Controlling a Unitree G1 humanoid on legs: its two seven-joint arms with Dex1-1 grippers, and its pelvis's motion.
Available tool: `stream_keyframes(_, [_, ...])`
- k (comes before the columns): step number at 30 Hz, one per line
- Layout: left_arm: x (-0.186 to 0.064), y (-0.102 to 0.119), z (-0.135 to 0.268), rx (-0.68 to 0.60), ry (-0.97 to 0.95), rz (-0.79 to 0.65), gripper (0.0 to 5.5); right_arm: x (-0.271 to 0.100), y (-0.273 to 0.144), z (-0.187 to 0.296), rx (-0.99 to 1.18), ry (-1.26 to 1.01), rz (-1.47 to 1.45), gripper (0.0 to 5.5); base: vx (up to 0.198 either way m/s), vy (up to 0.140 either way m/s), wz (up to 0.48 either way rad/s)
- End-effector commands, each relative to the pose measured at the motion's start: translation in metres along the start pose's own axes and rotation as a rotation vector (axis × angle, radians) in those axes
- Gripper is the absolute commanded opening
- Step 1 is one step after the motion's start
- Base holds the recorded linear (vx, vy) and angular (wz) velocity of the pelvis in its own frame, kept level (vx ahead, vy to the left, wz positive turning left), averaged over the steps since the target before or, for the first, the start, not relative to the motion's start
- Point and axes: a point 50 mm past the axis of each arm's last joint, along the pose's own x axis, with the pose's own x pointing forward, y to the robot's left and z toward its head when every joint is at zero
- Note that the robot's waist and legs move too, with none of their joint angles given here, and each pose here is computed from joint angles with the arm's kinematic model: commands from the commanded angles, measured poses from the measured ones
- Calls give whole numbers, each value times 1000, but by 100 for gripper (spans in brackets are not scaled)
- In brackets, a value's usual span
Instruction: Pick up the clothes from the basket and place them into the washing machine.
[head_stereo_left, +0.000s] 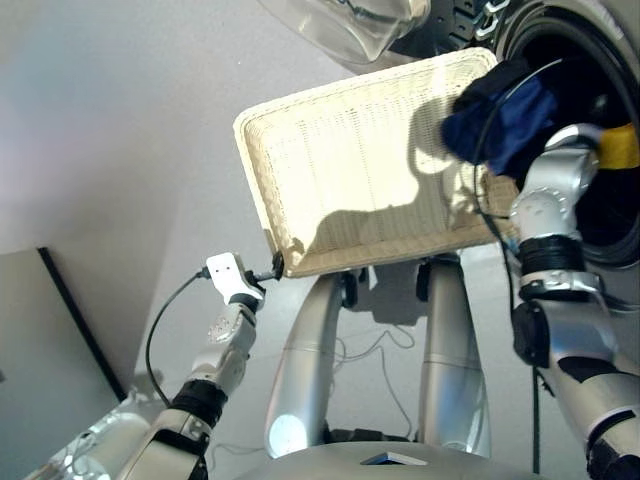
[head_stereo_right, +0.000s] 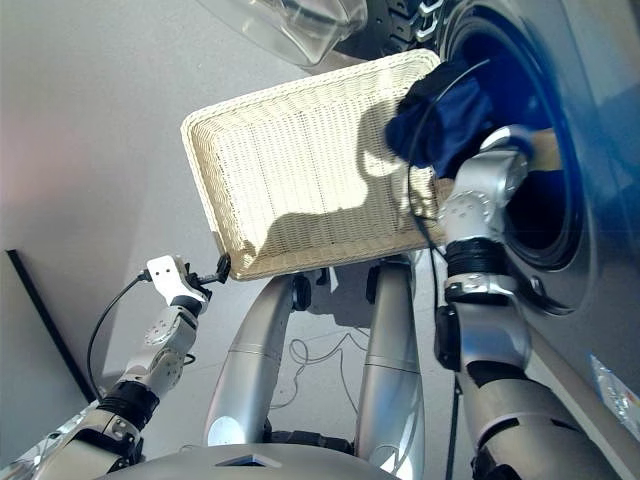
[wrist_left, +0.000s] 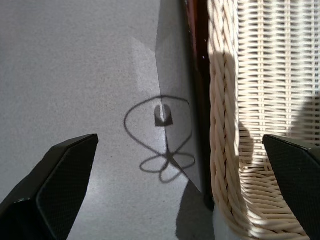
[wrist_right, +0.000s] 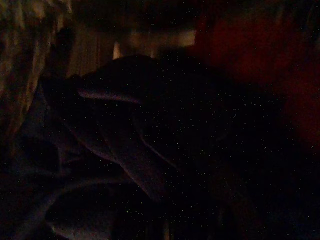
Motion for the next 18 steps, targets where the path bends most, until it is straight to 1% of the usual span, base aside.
stream_keyframes(1, [-7,10,5,43,-34,9,550,6,22,46,19,-212,110,0,-10,-5,-298])
stream_keyframes(2, [-6,9,5,40,-35,11,550,3,20,51,51,-256,94,0,2,-11,-234])
stream_keyframes(5, [-5,6,9,48,-57,6,550,-1,13,72,104,-403,-14,0,0,0,0])
stream_keyframes(8, [-5,6,12,52,-74,4,550,-1,-1,73,79,-429,-125,0,0,0,0])
stream_keyframes(9, [-6,7,12,50,-76,10,550,-1,-3,66,48,-407,-136,0,0,0,0])
stream_keyframes(10, [-5,9,13,53,-81,18,550,-1,-9,53,-49,-353,-130,60,0,0,0])
stream_keyframes(11, [-5,11,15,52,-88,27,550,1,-10,44,-95,-296,-102,477,0,0,0])
stream_keyframes(12, [-5,12,19,50,-100,29,550,4,-18,26,-177,-185,-68,550,0,0,0])
stream_keyframes(14, [-6,14,22,38,-105,30,550,1,-18,6,-266,-79,11,550,0,0,0])
stream_keyframes(17, [-9,16,18,30,-83,18,550,-15,-33,-34,-337,137,144,550,0,0,0])
stream_keyframes(18, [-11,19,18,34,-78,16,550,-18,-36,-42,-397,183,191,550,0,0,0])
